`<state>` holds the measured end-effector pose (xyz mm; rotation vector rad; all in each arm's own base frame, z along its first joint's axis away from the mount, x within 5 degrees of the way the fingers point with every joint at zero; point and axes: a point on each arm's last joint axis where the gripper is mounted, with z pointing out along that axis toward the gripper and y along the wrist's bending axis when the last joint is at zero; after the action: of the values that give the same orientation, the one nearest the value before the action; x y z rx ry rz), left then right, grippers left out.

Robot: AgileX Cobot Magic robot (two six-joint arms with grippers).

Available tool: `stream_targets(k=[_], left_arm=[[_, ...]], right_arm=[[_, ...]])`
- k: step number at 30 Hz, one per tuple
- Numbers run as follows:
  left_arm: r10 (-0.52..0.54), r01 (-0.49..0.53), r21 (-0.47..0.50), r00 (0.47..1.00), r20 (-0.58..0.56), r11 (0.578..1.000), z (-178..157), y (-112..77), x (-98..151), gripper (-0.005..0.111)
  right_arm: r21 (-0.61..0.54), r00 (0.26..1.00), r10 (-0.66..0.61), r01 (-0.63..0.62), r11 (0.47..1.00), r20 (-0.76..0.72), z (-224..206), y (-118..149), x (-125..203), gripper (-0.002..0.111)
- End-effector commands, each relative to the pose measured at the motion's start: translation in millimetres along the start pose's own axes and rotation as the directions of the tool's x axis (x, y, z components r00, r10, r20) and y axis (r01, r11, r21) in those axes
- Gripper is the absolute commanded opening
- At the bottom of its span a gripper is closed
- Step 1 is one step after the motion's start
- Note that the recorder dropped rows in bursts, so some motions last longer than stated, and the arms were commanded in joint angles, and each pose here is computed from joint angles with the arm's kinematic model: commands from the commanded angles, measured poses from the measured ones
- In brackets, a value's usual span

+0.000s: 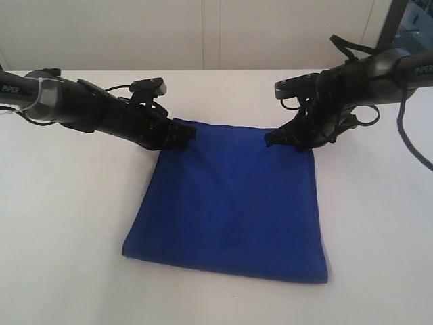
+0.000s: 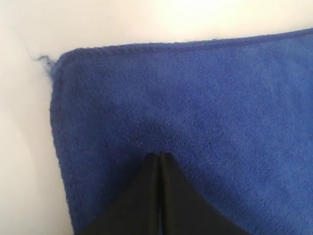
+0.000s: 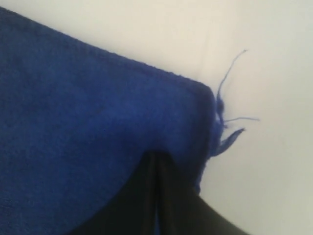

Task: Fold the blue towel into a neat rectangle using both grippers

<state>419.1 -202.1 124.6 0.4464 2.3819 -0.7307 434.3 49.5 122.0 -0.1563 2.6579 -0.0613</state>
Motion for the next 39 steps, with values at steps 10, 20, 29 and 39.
stream_targets(k=[10, 20, 29, 39], left_arm=[[-0.054, 0.056, -0.079, 0.998, 0.026, 0.995, 0, 20.6, 0, 0.0], [-0.065, 0.069, -0.096, 0.997, 0.037, 0.993, -3, 30.0, -1, 0.0], [-0.08, 0.083, -0.07, 0.996, 0.048, 0.994, -8, 25.0, -6, 0.0], [0.125, -0.132, 0.07, 0.987, 0.097, 0.989, -76, -26.1, -45, 0.0]], right_arm=[[-0.018, 0.995, -0.012, 0.014, 1.0, 0.094, 19, 3, -2, 0.0], [-0.031, 0.981, -0.018, 0.024, 0.999, 0.194, 17, 5, -11, 0.0], [-0.041, 0.962, -0.014, 0.026, 0.999, 0.274, 10, 5, -21, 0.0], [-0.005, 0.95, -0.003, 0.004, 1.0, 0.312, -87, -6, -40, 0.0]])
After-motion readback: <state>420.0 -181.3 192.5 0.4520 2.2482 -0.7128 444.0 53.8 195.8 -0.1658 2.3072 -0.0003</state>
